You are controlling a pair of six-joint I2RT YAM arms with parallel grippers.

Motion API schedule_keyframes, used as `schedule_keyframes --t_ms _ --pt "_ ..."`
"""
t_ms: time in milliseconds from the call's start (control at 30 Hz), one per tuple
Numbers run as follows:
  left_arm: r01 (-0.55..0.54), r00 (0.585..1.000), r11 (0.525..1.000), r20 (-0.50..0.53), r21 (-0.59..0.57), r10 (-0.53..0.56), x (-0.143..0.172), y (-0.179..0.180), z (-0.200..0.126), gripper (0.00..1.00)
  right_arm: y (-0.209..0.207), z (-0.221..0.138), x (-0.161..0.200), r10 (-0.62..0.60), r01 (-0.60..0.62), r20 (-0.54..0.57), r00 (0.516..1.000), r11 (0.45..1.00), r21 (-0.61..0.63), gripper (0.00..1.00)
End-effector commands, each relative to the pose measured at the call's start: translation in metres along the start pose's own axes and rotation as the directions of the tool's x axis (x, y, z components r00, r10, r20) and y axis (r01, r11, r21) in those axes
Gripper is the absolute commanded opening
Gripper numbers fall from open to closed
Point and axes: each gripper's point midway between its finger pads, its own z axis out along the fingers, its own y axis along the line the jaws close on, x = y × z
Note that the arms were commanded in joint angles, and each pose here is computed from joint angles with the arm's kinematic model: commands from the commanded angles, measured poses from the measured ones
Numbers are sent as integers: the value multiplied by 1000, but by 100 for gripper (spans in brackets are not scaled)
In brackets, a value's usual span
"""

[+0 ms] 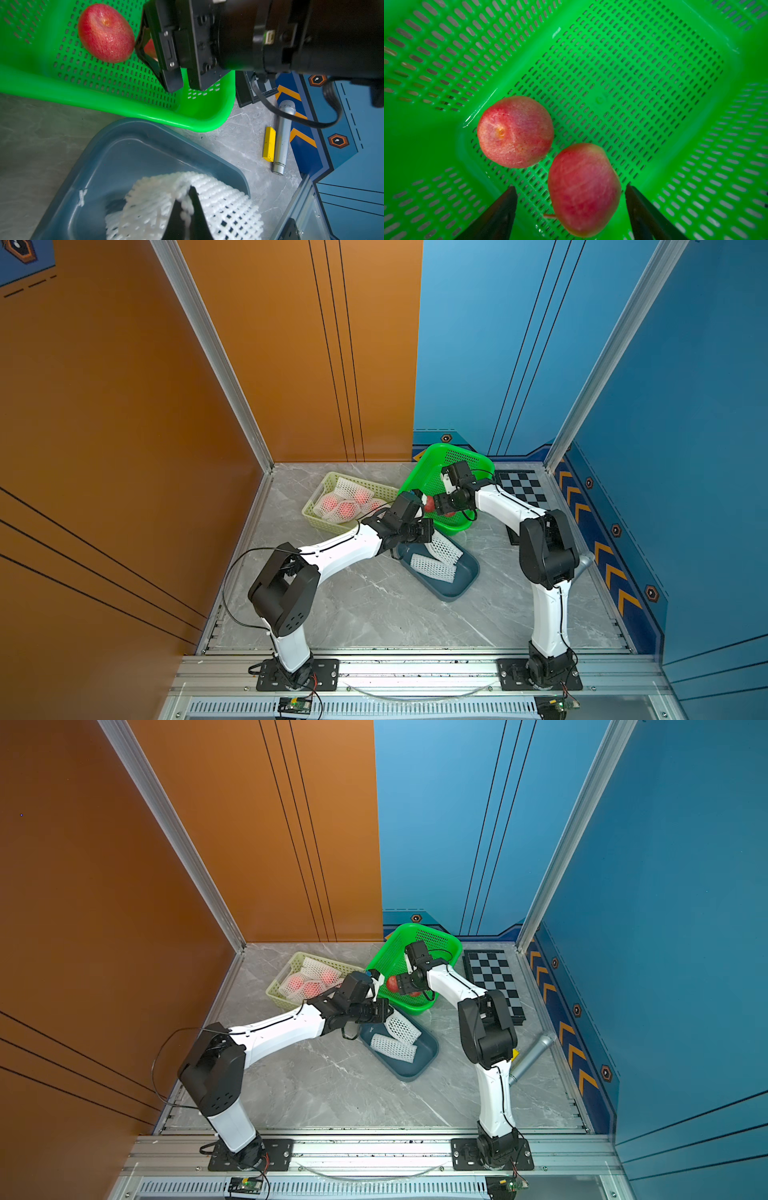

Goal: Remove foam nets from apples
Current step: Place the apple in the basket, then place the foam net into the storage box.

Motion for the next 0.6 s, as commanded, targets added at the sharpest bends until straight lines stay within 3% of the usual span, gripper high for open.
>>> schedule_keyframes --t_ms 0,433,567 --pt "5 1000 999 17 34 -6 -8 -11 3 7 -4 -33 -11 0 0 43 999 1000 11 87" --pt "1 1000 999 -10 44 0 -1 -11 -1 33 8 -88 -2 -11 13 116 993 1000 -15 96" --pt "-5 1000 998 -26 61 7 -3 -12 -8 46 17 -109 10 -11 17 136 991 999 -42 96"
